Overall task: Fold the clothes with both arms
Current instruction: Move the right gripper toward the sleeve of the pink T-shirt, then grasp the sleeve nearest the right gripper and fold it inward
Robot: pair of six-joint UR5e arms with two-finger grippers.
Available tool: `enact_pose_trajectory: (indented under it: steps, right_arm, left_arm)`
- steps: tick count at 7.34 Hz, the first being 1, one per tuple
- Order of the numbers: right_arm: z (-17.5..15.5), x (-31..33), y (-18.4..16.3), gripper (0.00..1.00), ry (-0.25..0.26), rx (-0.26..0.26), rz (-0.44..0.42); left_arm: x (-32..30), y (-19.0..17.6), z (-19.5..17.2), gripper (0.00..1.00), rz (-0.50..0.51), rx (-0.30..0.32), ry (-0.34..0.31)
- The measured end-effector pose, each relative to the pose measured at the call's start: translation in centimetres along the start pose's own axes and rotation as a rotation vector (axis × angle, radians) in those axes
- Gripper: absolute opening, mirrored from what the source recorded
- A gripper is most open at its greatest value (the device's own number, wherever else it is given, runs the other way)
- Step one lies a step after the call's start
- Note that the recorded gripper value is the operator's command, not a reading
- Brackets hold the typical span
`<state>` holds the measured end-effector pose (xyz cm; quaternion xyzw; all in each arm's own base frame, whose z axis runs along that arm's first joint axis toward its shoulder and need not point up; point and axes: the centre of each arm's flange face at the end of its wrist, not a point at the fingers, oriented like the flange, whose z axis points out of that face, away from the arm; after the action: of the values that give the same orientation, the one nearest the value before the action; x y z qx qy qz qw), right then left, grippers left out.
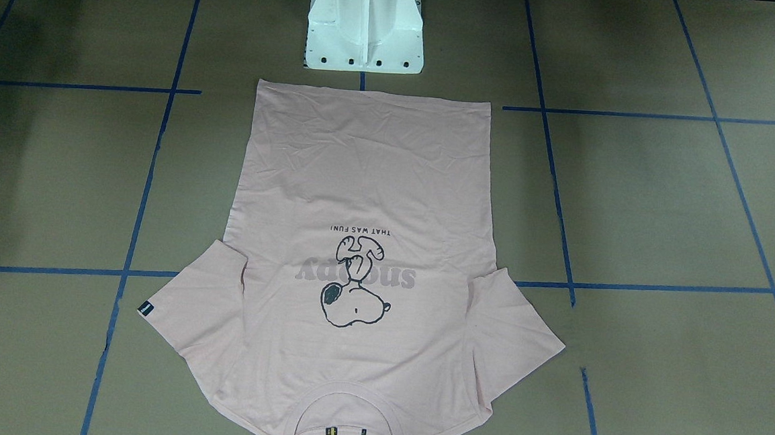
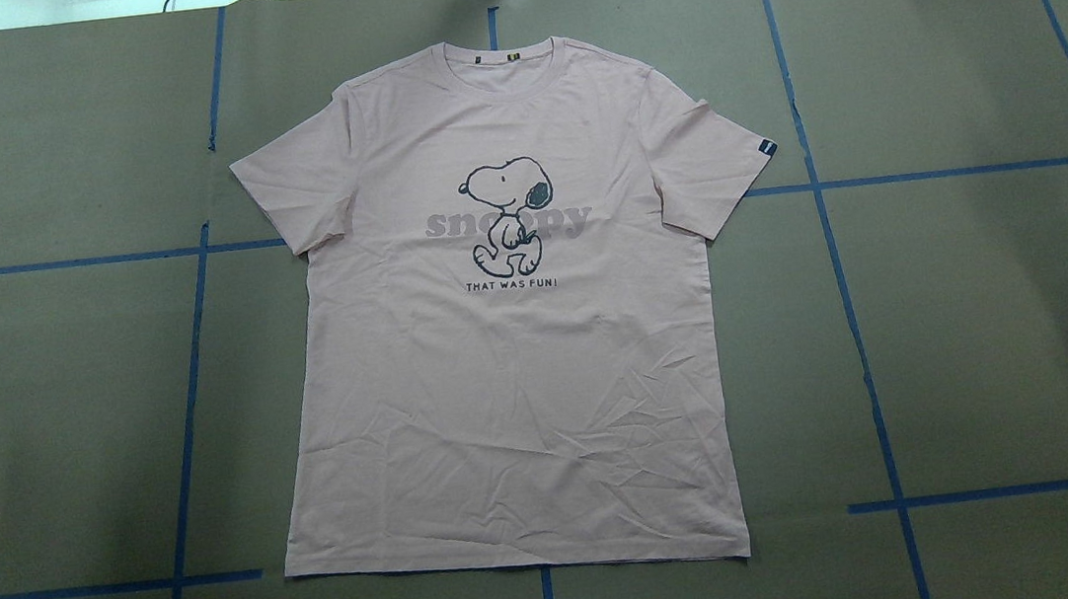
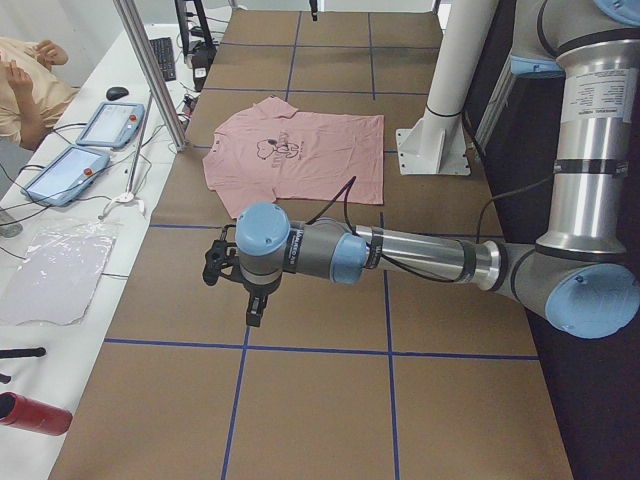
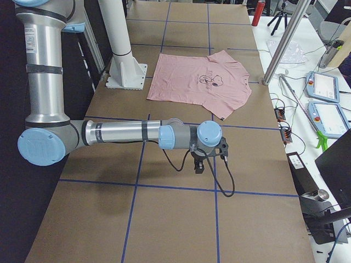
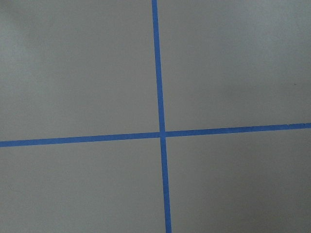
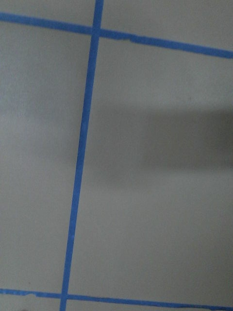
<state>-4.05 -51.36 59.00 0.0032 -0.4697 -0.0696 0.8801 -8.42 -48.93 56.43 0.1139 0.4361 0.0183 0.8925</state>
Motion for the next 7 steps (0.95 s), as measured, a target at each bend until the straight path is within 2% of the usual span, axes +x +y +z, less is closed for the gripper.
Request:
enact_pose_trajectory:
  steps: [2,3,4,5,6,7]
  right_arm:
    - [3.4,-8.2,-7.1,1.0,0.009,0.018,0.059]
    - [5.3,-13.6,-10.6,0.99,0.032,0.05,0.109]
    - [7.5,-18.7,-13.1,0.98,0.048,0.095,0.168]
    - [10.4,-23.3,-14.9,0.91,0.055,0.155,0.242]
    - [13.3,-27.1,-16.4,0.89,0.055,0.216,0.321]
    - [15.6,-29.6,-17.2,0.86,0.057,0.257,0.376]
  left_arm:
    - [1.3,1.4,-0.4,1.0,0.024,0.01,0.031]
    - [1.5,1.6,-0.3,1.0,0.037,0.014,0.037]
    - [1.7,1.7,-0.2,1.0,0.045,0.017,0.039]
    - [1.8,1.6,-0.2,1.0,0.053,0.021,0.04]
    - [1.9,1.6,-0.2,1.0,0.061,0.026,0.04]
    - [1.9,1.6,-0.2,1.0,0.069,0.032,0.041]
